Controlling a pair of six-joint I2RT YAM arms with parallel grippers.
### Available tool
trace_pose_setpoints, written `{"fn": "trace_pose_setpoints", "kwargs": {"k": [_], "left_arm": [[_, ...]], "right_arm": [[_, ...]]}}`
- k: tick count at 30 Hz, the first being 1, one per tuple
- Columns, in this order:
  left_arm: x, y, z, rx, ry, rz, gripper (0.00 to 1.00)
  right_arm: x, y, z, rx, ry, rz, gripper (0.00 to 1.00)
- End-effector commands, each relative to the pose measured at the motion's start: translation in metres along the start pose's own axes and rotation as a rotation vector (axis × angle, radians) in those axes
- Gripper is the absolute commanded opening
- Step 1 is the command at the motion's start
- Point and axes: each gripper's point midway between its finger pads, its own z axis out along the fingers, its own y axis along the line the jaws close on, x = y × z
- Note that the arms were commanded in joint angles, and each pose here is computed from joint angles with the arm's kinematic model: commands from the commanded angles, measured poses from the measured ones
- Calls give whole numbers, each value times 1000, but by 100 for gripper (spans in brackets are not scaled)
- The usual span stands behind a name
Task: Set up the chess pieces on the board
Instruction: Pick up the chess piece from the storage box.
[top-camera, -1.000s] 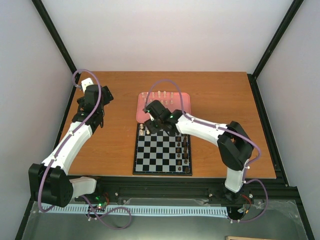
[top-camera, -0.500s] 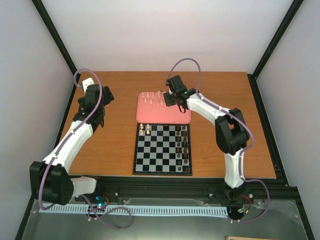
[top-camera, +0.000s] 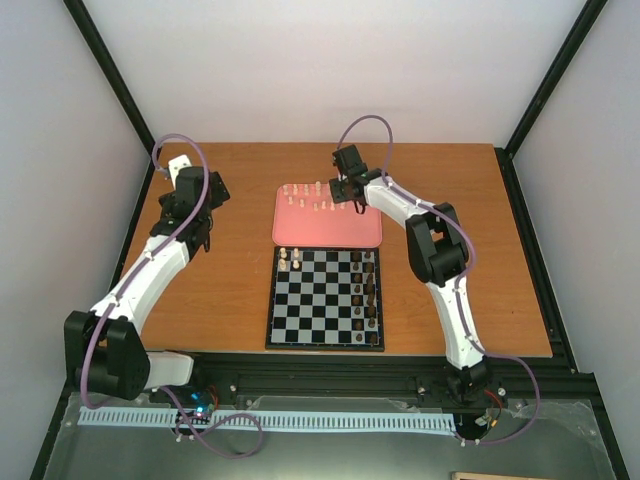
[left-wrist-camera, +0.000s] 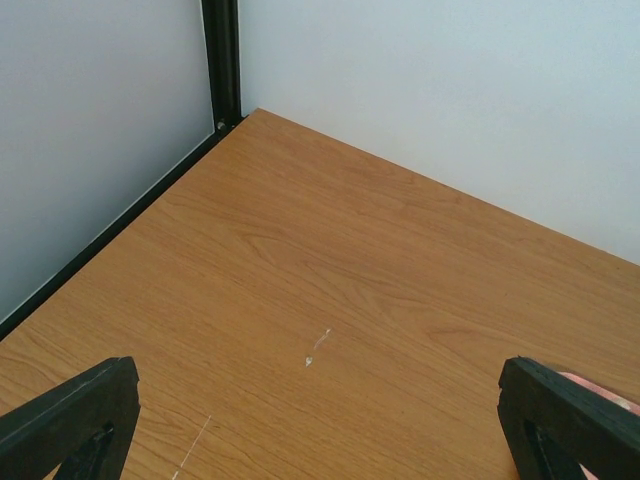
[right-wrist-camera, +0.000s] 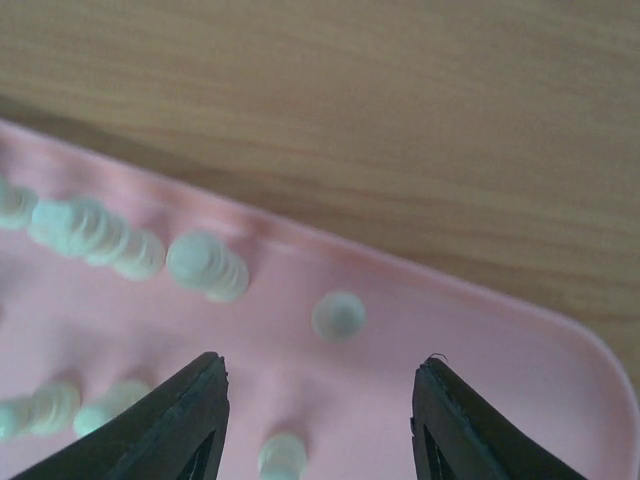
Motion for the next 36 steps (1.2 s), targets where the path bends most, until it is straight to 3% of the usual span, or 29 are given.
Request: {"fn": "trace_pose_setpoints", "kwargs": {"k": [1, 19, 29, 36], "left_arm": [[-19, -6, -1, 0, -39, -4, 100], [-18, -5, 3, -19, -37, 6, 100], [-16, -6, 5, -21, -30, 9, 100], [-18, -5, 3, -21, -35, 6, 100]], "right_arm": [[-14, -11, 13, -7, -14, 23, 51], [-15, -24, 46, -36, 4, 49, 44], [-12, -25, 46, -32, 24, 50, 15], [-29, -27, 21, -33, -30, 54, 10]]}}
